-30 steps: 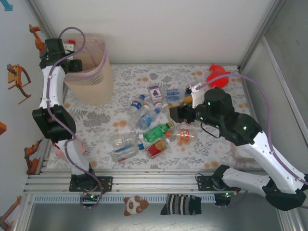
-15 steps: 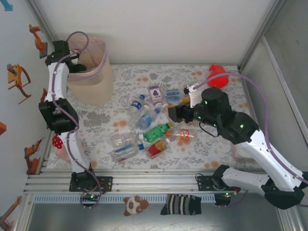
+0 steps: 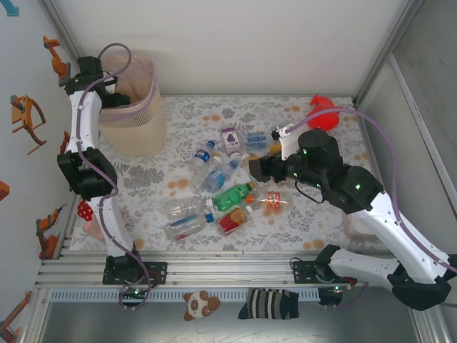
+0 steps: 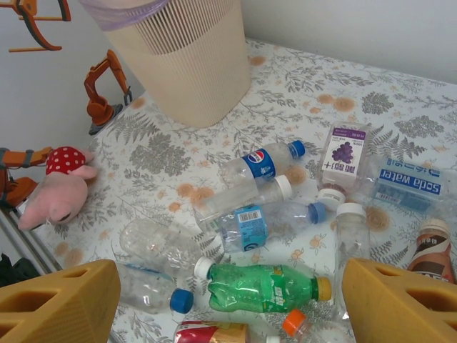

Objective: Put the plastic bottles in the bin

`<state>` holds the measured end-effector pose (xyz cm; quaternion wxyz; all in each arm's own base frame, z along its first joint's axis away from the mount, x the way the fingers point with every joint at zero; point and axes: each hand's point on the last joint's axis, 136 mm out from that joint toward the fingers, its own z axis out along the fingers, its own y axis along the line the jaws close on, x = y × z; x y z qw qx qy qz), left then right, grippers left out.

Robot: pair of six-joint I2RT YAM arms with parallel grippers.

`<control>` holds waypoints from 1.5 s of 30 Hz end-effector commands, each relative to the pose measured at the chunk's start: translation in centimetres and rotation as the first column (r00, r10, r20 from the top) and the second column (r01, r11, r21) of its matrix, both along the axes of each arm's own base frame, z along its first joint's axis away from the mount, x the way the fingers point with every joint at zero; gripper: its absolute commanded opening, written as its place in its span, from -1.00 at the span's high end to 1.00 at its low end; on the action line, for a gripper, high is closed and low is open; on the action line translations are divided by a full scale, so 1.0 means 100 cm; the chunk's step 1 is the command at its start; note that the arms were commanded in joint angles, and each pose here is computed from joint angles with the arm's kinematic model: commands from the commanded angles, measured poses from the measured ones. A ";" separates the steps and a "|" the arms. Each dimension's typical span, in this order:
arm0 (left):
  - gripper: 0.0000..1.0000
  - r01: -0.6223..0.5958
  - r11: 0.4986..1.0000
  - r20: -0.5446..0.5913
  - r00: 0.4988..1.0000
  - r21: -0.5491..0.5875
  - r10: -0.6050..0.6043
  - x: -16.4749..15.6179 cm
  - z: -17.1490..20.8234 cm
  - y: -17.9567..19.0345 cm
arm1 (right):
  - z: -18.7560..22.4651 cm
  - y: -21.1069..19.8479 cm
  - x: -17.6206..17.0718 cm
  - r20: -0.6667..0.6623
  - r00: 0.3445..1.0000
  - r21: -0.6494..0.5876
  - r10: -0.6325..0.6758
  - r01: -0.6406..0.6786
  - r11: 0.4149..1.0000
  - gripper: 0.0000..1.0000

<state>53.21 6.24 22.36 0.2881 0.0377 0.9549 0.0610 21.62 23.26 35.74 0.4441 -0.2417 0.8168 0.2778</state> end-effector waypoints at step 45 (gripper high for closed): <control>-0.42 0.832 0.524 -0.061 0.523 -0.182 -0.850 -0.322 -0.022 -0.230 | -0.049 -0.027 0.039 -0.088 0.991 -0.097 -0.104 0.096 0.991 -0.56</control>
